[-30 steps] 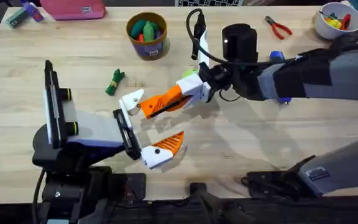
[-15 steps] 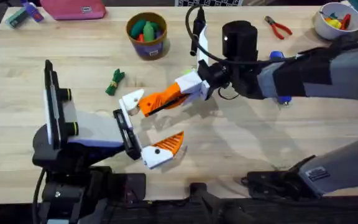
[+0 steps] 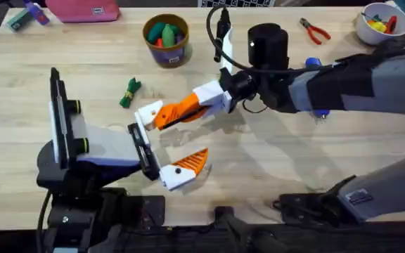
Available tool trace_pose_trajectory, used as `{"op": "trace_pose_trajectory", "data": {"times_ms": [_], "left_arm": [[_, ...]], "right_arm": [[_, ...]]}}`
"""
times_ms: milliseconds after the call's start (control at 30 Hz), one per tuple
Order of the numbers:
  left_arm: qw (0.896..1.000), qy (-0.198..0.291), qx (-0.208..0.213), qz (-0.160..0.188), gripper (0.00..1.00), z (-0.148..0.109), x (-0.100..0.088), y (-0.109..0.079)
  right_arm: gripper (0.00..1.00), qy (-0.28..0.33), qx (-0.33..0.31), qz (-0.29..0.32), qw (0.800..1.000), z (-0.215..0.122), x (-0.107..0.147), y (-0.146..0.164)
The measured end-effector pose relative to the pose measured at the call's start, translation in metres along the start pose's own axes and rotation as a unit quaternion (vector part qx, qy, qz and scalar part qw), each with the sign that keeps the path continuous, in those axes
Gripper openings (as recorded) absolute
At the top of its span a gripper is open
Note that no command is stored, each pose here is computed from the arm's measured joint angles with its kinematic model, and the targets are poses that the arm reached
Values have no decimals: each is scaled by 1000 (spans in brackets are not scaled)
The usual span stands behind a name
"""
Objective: Pick up the gripper from the table and insert it into the empty holder that is missing its gripper. Then pick up a screw, insert it into the mounting hole, and use the screwdriver to tighten it. Finally, clean up the table by picking up the vegetable and placing it into the bucket.
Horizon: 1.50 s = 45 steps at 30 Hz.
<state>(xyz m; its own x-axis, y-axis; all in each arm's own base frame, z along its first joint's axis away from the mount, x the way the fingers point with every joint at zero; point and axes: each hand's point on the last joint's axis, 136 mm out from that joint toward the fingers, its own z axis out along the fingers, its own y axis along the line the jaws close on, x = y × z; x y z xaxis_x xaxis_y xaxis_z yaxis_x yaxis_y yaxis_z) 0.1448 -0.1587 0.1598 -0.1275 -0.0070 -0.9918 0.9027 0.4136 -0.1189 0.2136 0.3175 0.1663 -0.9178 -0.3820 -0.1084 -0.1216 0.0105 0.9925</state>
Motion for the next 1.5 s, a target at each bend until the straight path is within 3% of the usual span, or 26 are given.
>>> {"op": "trace_pose_trajectory", "data": {"times_ms": [867,1500], "left_arm": [[1000,-1,-6,1,986,0,0,2],[1000,0,-6,-5,985,0,0,2]], "right_arm": [[8,-35,16,-17,999,18,-12,3],[8,-46,16,31,998,18,-10,-2]]}}
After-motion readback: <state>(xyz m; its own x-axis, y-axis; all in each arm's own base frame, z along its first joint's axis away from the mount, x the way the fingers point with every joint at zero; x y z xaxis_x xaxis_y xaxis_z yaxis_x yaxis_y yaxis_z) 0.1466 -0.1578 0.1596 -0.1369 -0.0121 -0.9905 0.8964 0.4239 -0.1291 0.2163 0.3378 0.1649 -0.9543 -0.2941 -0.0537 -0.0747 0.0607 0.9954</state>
